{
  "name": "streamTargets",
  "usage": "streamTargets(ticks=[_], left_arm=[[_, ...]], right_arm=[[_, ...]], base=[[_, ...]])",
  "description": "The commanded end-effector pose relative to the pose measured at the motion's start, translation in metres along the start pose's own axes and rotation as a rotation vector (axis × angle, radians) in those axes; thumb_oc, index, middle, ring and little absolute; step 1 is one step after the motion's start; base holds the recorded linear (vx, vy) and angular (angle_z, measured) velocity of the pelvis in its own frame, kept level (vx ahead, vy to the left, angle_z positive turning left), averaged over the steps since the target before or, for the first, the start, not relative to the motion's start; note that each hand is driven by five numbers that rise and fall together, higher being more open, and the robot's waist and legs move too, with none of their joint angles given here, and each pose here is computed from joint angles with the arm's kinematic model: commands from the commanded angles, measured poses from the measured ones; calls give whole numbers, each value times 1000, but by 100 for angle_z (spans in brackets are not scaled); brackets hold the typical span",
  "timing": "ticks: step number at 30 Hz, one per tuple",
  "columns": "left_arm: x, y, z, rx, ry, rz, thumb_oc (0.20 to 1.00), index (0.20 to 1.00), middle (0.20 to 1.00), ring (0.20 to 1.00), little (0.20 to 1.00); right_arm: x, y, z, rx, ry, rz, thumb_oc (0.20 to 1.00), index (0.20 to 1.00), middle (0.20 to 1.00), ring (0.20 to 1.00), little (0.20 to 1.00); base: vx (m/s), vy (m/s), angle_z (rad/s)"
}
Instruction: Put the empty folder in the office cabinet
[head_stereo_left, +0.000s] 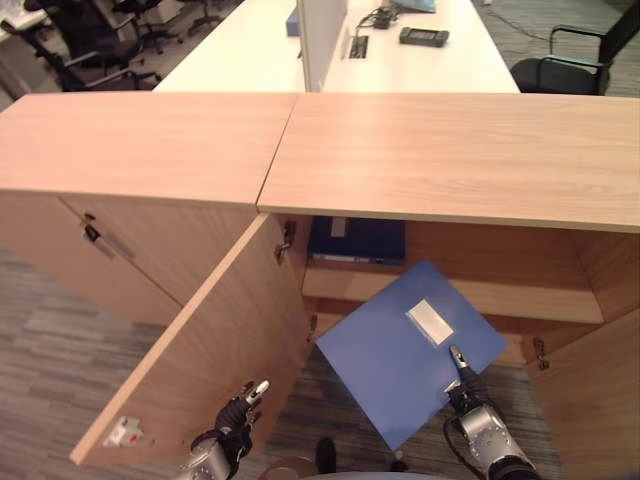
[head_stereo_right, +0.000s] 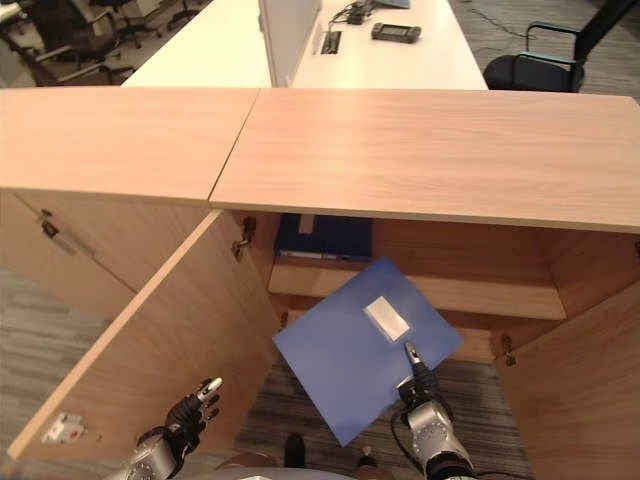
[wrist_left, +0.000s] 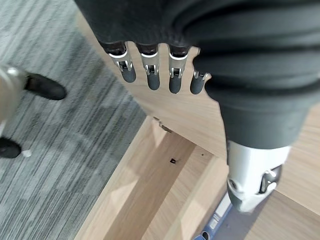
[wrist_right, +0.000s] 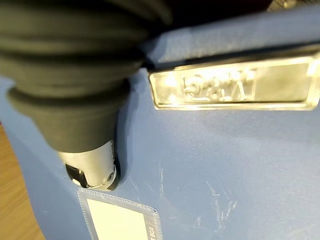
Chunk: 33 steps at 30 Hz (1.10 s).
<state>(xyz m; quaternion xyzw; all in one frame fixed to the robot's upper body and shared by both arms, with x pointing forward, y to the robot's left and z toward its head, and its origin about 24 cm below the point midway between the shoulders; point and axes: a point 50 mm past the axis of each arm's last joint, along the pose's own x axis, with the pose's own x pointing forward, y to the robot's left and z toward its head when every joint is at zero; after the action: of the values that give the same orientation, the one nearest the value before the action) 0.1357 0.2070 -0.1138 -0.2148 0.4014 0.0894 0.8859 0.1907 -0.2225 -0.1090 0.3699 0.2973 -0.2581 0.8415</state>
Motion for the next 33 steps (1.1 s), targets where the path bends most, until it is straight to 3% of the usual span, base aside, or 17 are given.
streamTargets(ticks=[1,17,33], left_arm=[[-11,16,6,32,-55,40,1000,1000,1000,1000,1000],[-22,40,-12,56,43,109,1000,1000,1000,1000,1000],[-15,38,-20,-12,61,147,1000,1000,1000,1000,1000]], right_arm=[[2,17,12,-25,-57,78,200,200,200,200,200],[-2,12,1,-15,-17,63,200,200,200,200,200],[-4,31,17,-9,-90,139,200,200,200,200,200]], base=[[62,105,-18],[45,117,-14],[177,-108,22]])
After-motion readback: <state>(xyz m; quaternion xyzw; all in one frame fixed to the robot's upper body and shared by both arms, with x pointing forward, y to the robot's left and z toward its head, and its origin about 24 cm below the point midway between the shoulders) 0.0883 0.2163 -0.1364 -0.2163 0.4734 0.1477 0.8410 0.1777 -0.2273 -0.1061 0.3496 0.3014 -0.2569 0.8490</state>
